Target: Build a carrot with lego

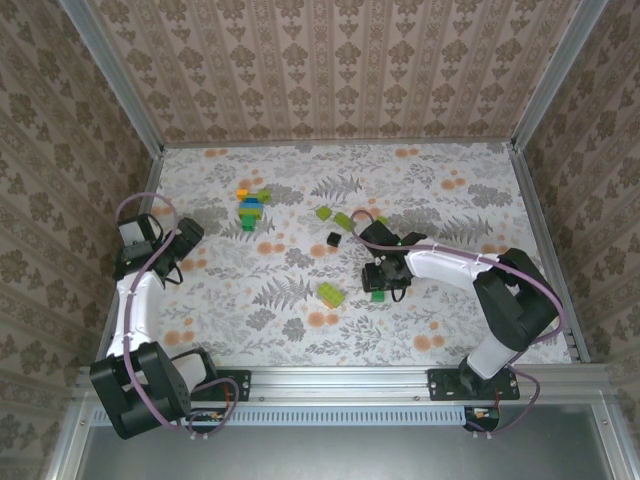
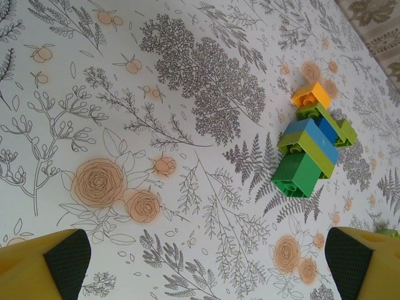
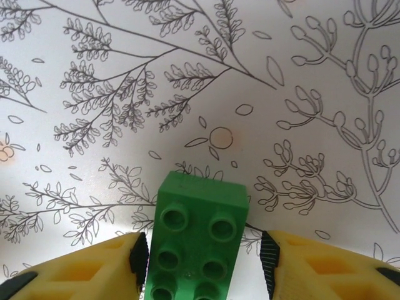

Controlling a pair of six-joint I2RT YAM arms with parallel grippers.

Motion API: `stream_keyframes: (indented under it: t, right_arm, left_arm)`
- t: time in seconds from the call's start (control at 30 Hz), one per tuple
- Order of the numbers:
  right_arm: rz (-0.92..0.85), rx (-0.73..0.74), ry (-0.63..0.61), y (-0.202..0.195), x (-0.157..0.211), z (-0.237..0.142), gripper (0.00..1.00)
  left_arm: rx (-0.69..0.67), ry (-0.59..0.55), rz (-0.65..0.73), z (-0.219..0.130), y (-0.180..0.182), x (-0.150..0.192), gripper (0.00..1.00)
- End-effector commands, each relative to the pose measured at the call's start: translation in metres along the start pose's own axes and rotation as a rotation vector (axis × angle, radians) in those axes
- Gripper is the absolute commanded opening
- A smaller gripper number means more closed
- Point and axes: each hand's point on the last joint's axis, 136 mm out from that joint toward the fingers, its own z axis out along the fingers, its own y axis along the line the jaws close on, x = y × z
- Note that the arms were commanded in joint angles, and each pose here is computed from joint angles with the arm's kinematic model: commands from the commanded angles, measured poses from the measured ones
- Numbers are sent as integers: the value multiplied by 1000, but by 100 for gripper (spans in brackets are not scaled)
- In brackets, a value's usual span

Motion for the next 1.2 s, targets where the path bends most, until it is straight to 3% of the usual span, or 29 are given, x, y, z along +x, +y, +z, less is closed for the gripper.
stream_keyframes:
  t: [0.0,0.2,0.57,0.9,1.17]
  right_arm:
    - [0,-2,35,3,9,5,51]
    - [-9,9,53,3,15,9,51]
    - [-44,6,23,8,12,-13,30]
    - [-451,-60,34,59,8,-81,29]
    - [-674,-157,108,105,10,-88,29]
  left_arm:
    - [-2,-10,23,0,-3,-4,100]
    - [-2,-11,23,0,-2,-4,100]
    - [-1,-8,25,0,-3,-3,100]
    - [-4,-5,31,0,-3,-3,100]
    - [6,9,32,2,-5,-2,100]
